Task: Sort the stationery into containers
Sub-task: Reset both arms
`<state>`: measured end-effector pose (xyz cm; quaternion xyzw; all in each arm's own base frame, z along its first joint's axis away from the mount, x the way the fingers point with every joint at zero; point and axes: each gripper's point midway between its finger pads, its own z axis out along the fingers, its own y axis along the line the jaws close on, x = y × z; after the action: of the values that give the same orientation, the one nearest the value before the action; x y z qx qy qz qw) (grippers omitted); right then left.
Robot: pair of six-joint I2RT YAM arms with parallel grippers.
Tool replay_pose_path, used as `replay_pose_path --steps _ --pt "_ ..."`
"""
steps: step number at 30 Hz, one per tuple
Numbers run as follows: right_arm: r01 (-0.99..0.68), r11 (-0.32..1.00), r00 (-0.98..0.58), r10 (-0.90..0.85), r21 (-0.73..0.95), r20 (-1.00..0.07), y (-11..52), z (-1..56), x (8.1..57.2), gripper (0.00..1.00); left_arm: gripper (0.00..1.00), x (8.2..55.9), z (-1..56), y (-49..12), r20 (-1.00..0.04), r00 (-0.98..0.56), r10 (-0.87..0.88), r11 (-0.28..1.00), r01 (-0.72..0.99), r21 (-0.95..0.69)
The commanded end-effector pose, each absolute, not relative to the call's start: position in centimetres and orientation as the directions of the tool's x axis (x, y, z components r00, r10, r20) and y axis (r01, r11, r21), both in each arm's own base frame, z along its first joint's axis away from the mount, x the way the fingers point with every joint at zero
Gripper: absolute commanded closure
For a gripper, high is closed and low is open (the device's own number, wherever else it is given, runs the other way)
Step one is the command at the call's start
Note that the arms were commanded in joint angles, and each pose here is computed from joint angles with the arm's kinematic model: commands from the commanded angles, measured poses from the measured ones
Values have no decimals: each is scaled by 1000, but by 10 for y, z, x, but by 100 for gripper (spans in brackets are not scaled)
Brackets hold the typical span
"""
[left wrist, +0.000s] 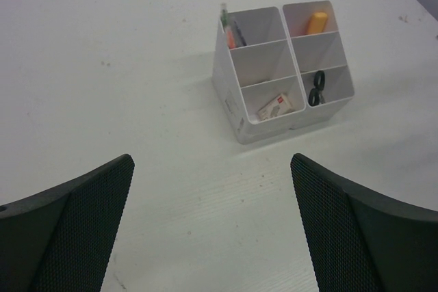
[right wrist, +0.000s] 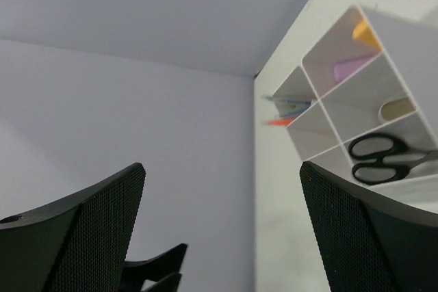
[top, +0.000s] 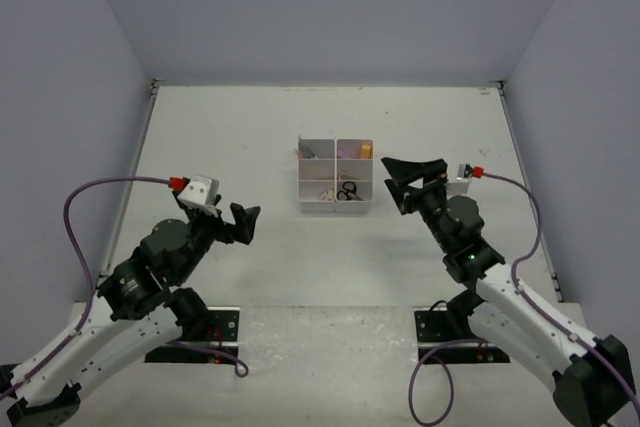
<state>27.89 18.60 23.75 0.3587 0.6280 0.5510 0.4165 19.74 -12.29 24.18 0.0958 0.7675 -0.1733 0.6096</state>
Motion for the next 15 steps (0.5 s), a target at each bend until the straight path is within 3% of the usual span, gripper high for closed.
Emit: replay_pose_path --steps 1,3,7,10,15 --pt "-1 569 -210 804 823 -556 125 260 269 1 0 205 247 -88 -965 -218 -145 971 155 -181" --pt "22 767 -144 637 641 -757 92 275 259 1 0 207 250 -72 -964 -195 -180 978 70 -197" --pt "127 907 -73 413 403 -908 38 314 234 1 0 211 254 -53 -968 -136 -210 978 -17 -210" --pt "189 940 -71 302 284 -951 11 327 216 1 0 215 254 -42 -970 -110 -216 975 -69 -209" --pt "194 951 -87 260 240 -962 -5 336 190 1 0 233 244 -16 -970 -117 -211 964 -190 -187"
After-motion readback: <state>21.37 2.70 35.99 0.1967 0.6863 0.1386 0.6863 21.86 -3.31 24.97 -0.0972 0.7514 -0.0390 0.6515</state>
